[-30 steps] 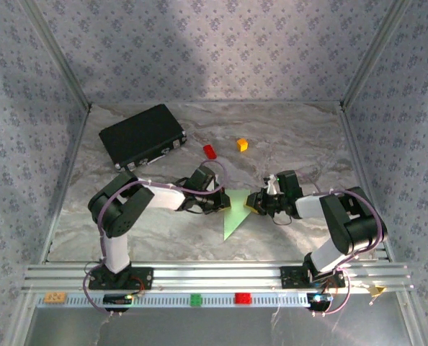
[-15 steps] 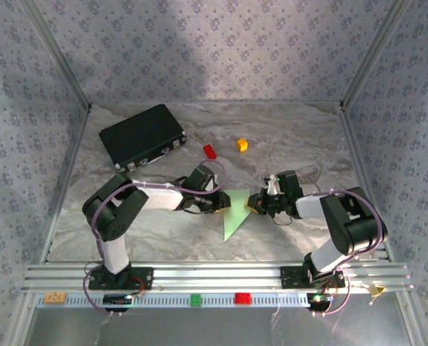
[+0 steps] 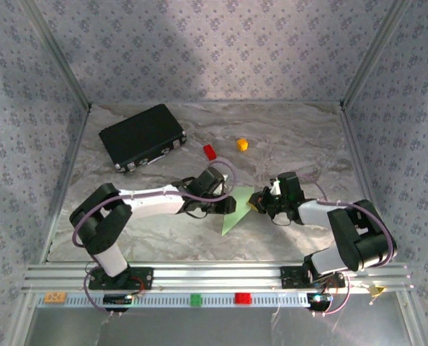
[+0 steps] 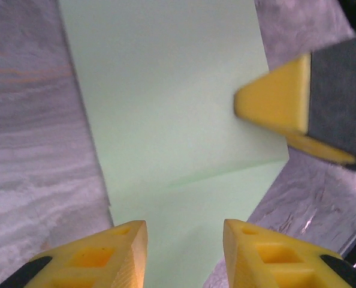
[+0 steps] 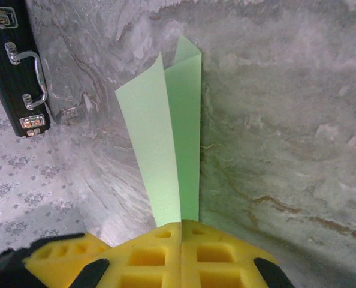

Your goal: Fold a paper plane with a square sheet of paper (pick it up from the middle)

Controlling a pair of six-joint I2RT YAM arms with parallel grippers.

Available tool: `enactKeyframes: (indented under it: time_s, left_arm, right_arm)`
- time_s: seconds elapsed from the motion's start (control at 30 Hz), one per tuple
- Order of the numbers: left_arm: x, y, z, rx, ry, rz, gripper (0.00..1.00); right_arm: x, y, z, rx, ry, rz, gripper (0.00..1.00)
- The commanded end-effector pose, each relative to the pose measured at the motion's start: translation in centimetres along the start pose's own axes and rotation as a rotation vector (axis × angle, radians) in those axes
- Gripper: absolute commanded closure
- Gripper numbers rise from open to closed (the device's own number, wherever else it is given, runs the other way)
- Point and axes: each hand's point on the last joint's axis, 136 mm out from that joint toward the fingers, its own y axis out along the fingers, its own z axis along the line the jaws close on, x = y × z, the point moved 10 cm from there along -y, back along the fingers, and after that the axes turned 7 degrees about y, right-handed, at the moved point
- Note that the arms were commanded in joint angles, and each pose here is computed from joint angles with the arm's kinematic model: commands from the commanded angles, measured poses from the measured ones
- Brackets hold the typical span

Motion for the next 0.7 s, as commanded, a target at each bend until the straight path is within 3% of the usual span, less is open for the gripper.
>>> enactKeyframes:
  time_s: [0.0, 0.23, 0.67]
  left_arm:
    - [-0.5, -0.9, -1.7, 0.106, 0.171, -0.01, 0.6]
    - [-2.6, -0.3, -5.7, 0.317, 0.454, -0.003, 0.57]
    - [-3.4, 2.1, -5.9, 0.486, 0.482, 0.003, 0.58]
  right_arm:
    - [-0.2, -0.4, -0.1, -0.017, 0.045, -0.029, 1.0]
    - [-0.2, -0.5, 0.6, 0.005, 0.038, -0.015, 1.0]
    - [-0.1, -0.5, 0.6, 0.005, 0.046, -0.015, 1.0]
